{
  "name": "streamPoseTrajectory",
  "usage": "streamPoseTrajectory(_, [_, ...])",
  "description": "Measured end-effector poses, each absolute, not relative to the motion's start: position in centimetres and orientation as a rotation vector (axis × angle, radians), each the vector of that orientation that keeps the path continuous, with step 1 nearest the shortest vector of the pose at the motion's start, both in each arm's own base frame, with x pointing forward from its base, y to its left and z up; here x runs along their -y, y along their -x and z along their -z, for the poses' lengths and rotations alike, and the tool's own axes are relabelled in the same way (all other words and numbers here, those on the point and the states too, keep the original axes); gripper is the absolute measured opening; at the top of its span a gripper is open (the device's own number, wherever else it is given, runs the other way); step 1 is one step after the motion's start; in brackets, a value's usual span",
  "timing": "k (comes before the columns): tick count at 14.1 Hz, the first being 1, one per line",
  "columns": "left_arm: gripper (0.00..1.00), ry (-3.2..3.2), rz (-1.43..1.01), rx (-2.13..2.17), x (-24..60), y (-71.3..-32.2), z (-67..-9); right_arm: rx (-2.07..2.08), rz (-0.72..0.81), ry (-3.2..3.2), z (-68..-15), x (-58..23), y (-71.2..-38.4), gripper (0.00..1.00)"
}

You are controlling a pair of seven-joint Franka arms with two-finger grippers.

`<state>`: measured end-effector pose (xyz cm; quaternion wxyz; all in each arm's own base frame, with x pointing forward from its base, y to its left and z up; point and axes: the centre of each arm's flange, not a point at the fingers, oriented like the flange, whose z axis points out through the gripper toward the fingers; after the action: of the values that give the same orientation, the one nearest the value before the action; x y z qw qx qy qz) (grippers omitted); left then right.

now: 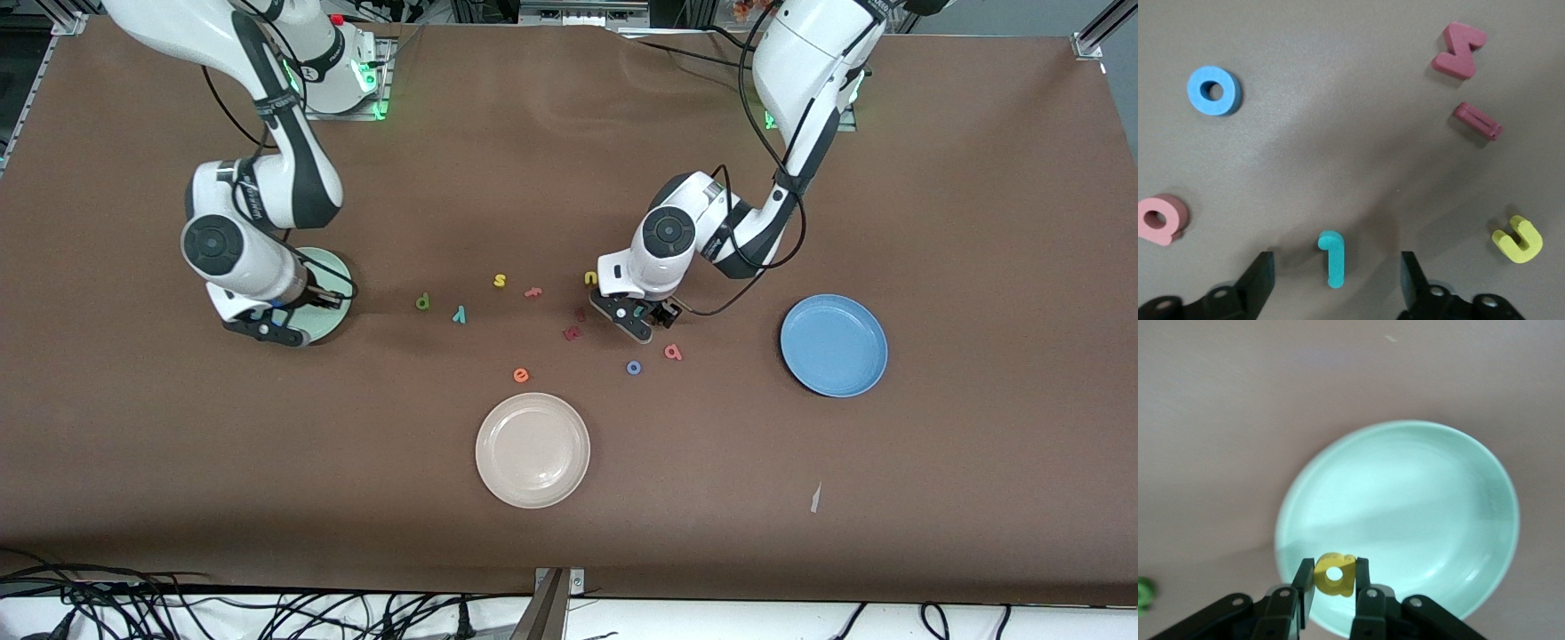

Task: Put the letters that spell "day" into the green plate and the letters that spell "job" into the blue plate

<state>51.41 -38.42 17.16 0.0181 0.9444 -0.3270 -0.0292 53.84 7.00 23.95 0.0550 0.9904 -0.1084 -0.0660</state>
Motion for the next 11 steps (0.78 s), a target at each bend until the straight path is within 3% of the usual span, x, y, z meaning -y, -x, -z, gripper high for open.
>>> streamPoseTrajectory(2, [0.74, -2.962, 0.087, 1.029, 38.4, -51.2, -16.7, 0.284, 0.177, -3.019, -22.0, -5.1, -51.7, 0.28])
streamPoseTrajectory(4, [0.57, -3.002, 0.061, 1.015, 38.8, -51.2, -16.9, 0.278, 0.174, -3.019, -20.7, -4.6, -50.4, 0.33])
streamPoseTrajectory(5, [0.56, -3.012, 0.06, 1.005, 38.9, -51.1, -16.9, 0.278, 0.165, -3.021, -20.8, -4.6, -50.5, 0.43])
streamPoseTrajectory(7, [0.42, -3.023, 0.052, 0.971, 39.0, -51.3, -17.2, 0.275, 0.133, -3.031, -21.6, -4.8, -50.9, 0.63])
streamPoseTrajectory(8, [0.42, -3.031, 0.053, 0.947, 39.0, -51.3, -17.1, 0.276, 0.112, -3.038, -22.3, -5.1, -51.2, 0.72])
streamPoseTrajectory(10, [0.27, -3.04, 0.049, 0.916, 39.1, -51.4, -17.3, 0.293, 0.091, -3.049, -24.0, -6.8, -51.9, 0.93])
streamPoseTrajectory(11, [0.27, -3.044, 0.05, 0.905, 39.1, -51.4, -17.3, 0.333, 0.113, -3.046, -24.9, -8.7, -52.2, 1.0])
